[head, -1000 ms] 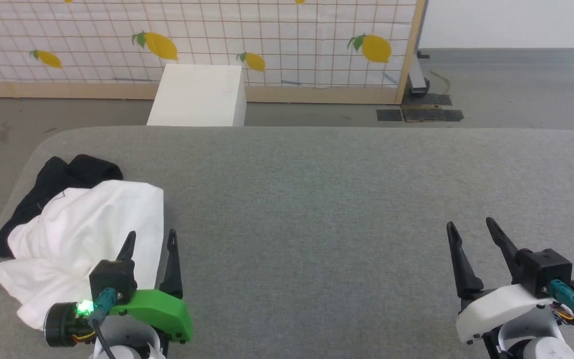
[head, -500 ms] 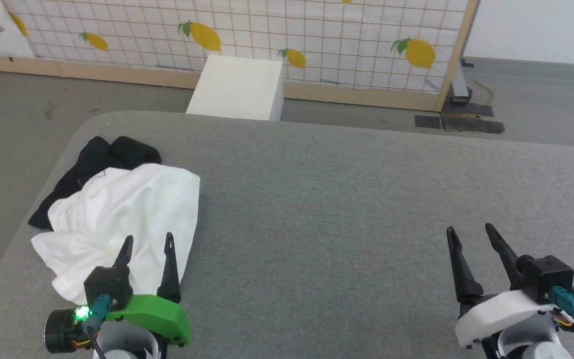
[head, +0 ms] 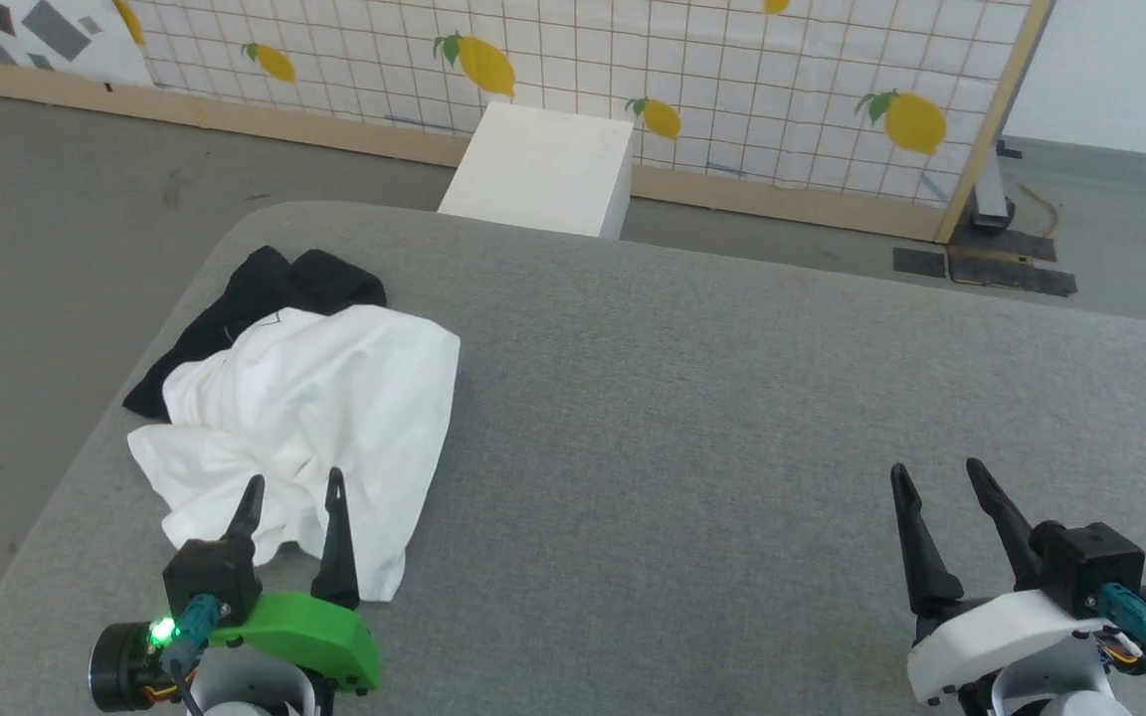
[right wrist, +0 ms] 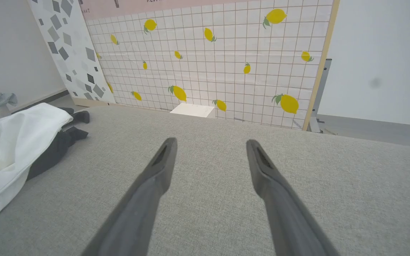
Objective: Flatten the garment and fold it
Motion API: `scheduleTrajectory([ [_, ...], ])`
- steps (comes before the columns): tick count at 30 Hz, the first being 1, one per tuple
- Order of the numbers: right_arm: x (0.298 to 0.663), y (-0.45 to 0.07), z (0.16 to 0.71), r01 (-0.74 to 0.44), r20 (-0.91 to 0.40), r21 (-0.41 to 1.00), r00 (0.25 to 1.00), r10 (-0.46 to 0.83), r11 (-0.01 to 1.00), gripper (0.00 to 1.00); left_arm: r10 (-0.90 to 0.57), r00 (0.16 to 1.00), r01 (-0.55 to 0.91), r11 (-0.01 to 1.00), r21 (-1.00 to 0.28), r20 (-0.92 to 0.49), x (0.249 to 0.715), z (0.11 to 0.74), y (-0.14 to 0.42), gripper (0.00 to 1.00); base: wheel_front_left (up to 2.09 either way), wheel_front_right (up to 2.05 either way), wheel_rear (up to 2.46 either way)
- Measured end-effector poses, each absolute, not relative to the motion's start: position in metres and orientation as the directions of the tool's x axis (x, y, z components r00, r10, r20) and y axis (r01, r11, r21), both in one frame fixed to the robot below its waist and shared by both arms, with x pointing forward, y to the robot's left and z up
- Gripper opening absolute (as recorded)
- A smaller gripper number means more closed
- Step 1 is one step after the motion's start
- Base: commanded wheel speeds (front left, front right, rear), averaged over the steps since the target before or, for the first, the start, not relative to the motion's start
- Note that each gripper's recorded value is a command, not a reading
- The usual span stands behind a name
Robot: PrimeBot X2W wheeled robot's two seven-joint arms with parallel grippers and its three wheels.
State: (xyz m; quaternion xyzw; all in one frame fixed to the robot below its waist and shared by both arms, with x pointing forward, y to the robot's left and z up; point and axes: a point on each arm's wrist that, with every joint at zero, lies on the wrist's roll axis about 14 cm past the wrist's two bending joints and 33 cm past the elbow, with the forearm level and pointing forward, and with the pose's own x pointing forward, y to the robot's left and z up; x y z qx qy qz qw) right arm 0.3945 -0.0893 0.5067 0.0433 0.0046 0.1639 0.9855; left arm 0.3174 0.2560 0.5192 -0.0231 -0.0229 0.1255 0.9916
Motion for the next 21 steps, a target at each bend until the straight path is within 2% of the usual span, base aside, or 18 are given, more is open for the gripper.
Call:
scheduleTrajectory([
  [21, 0.395, -0.06, 0.498, -0.399, 0.003, 0.102, 0.916, 0.401, 0.911, 1.0, 0.359, 0.932, -0.355, 0.932, -0.075, 0.044, 0.285, 0.512, 0.284, 1.0, 0.0, 0.0, 0.0],
])
